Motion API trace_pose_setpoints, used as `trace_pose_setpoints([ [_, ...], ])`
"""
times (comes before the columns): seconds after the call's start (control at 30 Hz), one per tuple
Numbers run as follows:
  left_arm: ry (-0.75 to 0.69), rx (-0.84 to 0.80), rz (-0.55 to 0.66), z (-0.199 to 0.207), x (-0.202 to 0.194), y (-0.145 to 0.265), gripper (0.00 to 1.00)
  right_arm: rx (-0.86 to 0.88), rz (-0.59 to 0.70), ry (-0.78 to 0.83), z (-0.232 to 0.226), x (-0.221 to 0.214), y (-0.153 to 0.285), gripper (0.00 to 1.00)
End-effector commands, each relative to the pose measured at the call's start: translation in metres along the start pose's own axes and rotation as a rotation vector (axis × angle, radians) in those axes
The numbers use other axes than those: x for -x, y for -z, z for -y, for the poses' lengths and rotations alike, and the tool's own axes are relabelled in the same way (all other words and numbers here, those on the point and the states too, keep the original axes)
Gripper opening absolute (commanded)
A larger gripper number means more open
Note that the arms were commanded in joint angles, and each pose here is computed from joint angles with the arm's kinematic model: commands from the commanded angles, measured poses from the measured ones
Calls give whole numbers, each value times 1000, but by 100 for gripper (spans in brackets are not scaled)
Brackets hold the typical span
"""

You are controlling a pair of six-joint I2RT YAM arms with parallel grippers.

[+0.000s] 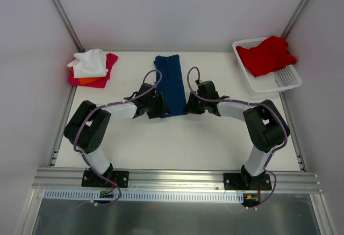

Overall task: Fold and stack the t-shirts
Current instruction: Grab one side of the 2/3 rectangular tshirt with both arms

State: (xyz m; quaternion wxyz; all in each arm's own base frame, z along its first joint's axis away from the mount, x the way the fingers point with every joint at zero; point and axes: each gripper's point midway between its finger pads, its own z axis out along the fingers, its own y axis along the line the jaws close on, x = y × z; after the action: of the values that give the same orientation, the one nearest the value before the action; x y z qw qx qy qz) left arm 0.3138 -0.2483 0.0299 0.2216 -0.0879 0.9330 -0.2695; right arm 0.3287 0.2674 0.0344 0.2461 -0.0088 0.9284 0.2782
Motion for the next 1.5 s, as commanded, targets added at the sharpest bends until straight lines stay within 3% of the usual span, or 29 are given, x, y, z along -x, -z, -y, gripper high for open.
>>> trace_pose_setpoints([
  [0.0, -6, 86, -74, -20, -23, -9, 51, 40, 36, 13, -13, 13, -2, 29],
  [0.07, -8, 84, -77, -19, -22, -11, 49, 40, 34, 12, -13, 12, -2, 28],
  [0.13, -11, 81, -76, -17, -21, -13, 34, 42, 33, 12, -14, 12, -3, 22],
  [0.33, -24, 76, -82, -15, -23, -14, 10, 42, 29, 13, -13, 11, -4, 3],
  [0.43, -31, 73, -79, -15, -23, -11, 1, 45, 32, 13, -15, 11, -3, 0],
  [0.73, -62, 45, -49, -8, -26, 9, 0, 54, 79, 38, -27, 7, 17, 0],
  [1.07, -103, 5, 7, 7, -34, 62, 0, 63, 161, 111, -54, -16, 65, 0],
  [1.47, -130, -18, 5, 15, -85, 110, 0, 34, 263, 171, -70, -70, 132, 0],
])
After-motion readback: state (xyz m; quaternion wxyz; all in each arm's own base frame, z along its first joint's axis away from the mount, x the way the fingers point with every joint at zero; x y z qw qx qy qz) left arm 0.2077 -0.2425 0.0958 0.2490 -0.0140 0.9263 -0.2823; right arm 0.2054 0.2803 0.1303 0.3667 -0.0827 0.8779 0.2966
